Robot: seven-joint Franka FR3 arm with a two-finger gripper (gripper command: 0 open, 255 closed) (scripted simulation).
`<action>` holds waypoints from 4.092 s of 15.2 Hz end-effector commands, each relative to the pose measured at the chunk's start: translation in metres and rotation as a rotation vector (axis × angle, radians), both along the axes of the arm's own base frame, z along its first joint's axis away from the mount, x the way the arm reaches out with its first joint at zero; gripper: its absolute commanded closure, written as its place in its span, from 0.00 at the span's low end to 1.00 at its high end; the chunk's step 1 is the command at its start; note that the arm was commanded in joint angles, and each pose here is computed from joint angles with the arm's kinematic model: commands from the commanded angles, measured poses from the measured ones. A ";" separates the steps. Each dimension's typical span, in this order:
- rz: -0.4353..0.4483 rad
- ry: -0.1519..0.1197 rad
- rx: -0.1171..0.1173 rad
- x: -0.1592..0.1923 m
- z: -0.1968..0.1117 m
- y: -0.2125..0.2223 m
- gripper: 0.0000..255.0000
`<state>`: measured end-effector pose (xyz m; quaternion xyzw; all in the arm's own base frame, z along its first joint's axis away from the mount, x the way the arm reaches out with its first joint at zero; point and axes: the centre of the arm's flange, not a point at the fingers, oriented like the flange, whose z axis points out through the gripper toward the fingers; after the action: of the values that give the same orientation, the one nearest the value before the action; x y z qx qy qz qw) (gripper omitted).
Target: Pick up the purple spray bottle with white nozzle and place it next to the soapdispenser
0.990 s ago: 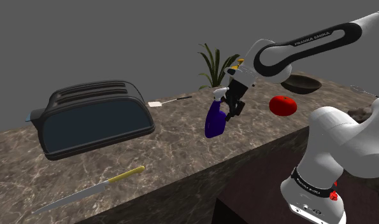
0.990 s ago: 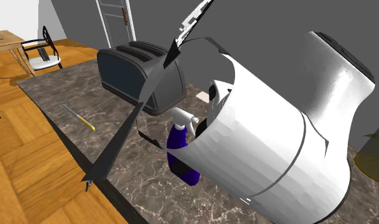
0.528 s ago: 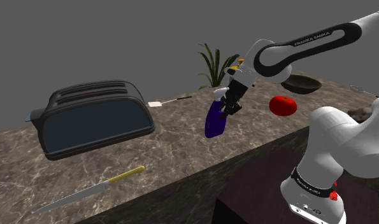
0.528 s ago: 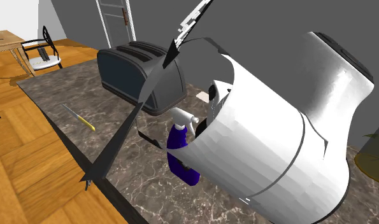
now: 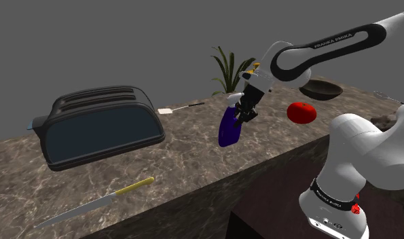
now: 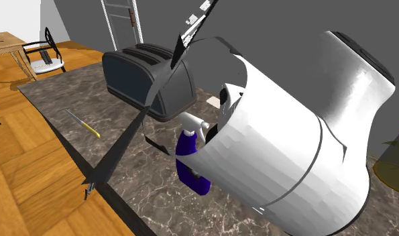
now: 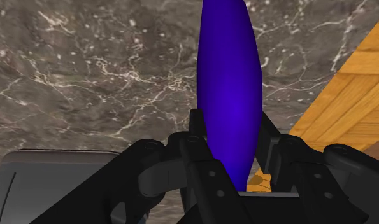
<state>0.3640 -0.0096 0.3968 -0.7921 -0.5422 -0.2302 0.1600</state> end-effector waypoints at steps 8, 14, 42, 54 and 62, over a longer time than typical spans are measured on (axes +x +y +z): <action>0.000 0.000 0.000 0.000 0.045 0.000 1.00; 0.000 0.000 0.000 0.000 0.077 0.000 1.00; 0.000 0.000 0.000 0.000 0.225 0.000 1.00; 0.000 0.000 0.000 0.000 0.288 0.000 1.00; 0.000 0.000 0.000 0.003 0.310 -0.039 1.00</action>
<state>0.3676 -0.0376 0.7053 -0.7923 -0.5420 -0.2300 0.1600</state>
